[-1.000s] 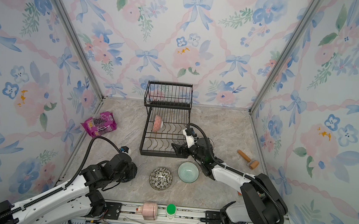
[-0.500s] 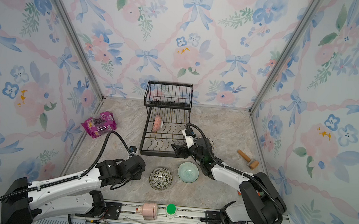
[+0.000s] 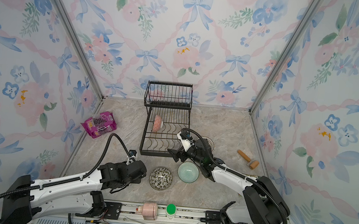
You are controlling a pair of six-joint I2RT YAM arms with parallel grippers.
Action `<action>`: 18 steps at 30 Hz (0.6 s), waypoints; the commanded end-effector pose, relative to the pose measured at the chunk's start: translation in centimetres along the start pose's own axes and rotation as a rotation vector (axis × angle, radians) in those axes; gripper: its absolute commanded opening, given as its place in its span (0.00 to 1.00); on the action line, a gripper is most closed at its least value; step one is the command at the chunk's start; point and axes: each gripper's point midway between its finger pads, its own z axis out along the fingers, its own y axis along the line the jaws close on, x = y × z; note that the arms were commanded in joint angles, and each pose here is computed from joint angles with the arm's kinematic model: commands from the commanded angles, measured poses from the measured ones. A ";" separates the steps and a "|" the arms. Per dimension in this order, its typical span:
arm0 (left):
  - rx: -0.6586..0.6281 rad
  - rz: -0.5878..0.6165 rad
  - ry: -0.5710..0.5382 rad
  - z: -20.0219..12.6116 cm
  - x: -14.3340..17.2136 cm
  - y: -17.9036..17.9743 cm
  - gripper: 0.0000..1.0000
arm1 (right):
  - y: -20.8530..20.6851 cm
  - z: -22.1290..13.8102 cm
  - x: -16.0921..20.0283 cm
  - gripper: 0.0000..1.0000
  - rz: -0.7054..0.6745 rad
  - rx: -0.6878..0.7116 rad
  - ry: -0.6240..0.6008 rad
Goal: Load bowls into a dish rack
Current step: Pick up the bowl from the bottom-left of the table.
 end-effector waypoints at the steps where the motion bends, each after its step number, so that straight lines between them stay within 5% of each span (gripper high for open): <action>1: -0.052 -0.001 -0.007 0.2 0.4 1.4 0.20 | 5.1 0.2 -0.2 0.96 -0.140 -0.208 -0.005; 18: -0.108 0.050 0.023 0.7 0.6 1.1 0.21 | 9.5 0.1 1.1 0.96 -0.257 -0.375 0.073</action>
